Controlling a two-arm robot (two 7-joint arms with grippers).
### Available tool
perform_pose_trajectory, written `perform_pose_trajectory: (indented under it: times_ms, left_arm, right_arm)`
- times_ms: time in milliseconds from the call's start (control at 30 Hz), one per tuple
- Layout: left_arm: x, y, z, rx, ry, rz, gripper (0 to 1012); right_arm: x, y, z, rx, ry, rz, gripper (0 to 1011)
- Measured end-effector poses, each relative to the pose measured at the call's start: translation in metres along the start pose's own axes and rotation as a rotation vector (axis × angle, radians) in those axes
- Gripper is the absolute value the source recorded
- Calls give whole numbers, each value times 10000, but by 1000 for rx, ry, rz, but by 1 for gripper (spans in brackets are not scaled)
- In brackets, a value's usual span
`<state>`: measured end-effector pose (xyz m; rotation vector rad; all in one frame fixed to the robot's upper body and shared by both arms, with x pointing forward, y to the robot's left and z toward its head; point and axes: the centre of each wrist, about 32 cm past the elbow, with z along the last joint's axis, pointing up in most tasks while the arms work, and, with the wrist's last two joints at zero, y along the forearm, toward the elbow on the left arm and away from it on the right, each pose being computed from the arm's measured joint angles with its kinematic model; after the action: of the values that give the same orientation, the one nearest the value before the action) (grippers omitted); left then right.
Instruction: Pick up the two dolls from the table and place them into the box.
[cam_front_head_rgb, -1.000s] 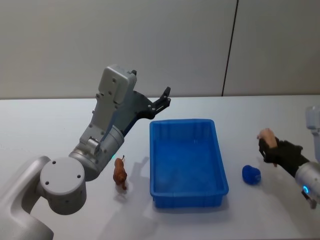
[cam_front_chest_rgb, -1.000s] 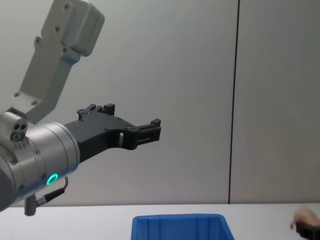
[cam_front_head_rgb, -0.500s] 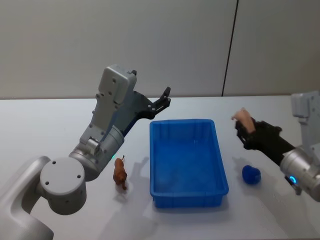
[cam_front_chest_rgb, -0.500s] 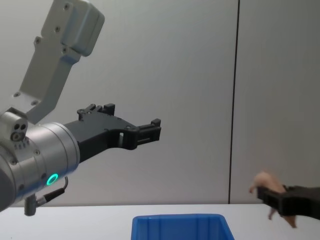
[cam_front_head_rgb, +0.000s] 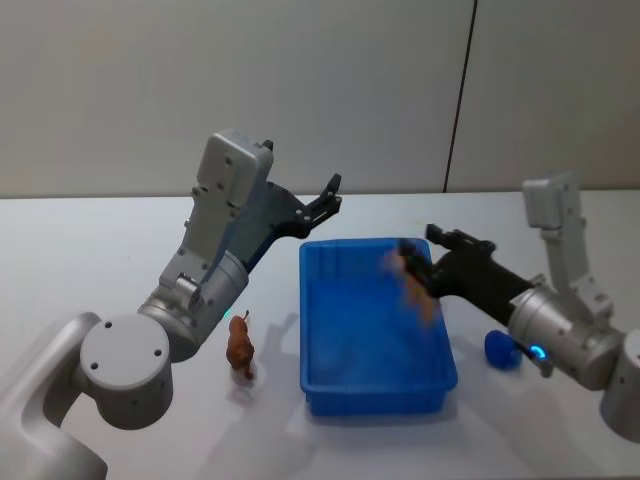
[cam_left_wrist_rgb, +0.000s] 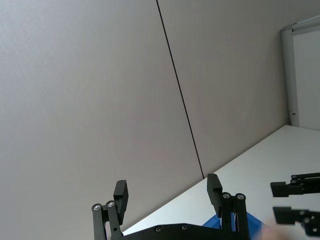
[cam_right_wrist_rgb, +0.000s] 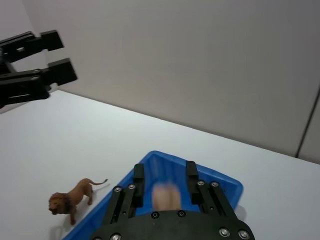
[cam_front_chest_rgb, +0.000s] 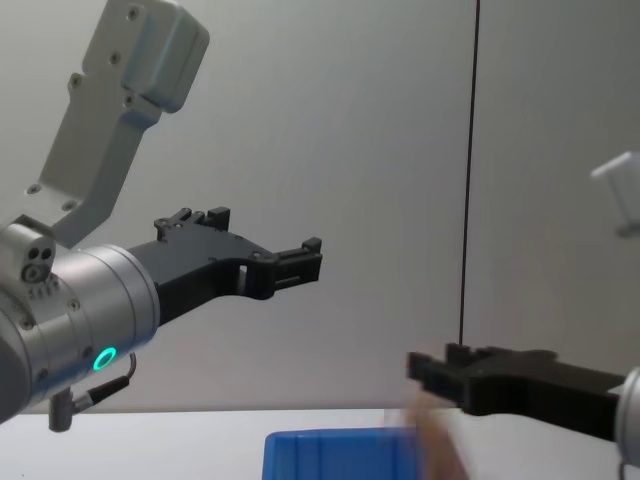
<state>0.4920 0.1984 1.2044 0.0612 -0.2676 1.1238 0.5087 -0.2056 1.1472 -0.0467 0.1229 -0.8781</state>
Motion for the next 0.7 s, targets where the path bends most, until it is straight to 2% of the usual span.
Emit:
perform_pose_trajectory:
  times_ms: [233,333,367,433,500,533,633,700]
  left_arm:
    - [0,0,0,0,0,0,1001]
    - [0,0,0,0,0,0,1001]
    - [0,0,0,0,0,0,1001]
    - [0,0,0,0,0,0,1001]
    - [0,0,0,0,0,0,1001]
    - [0,0,0,0,0,0,1001]
    - [0,0,0,0,0,0,1001]
    - [0,0,0,0,0,0,1001]
  right_arm:
    - [-44,104,-26,-1,-1,49,684]
    - [-51,119,-34,-1,-1,52,741]
    - [-52,120,-36,-1,0,52,796]
    - [-51,118,-39,-2,-1,45,867]
    - [-46,107,-46,-3,0,34,881]
    - [-40,91,-50,-4,0,24,949]
    - [-30,59,-54,-4,1,3,1001]
    - [-19,15,-60,-6,1,-21,1001]
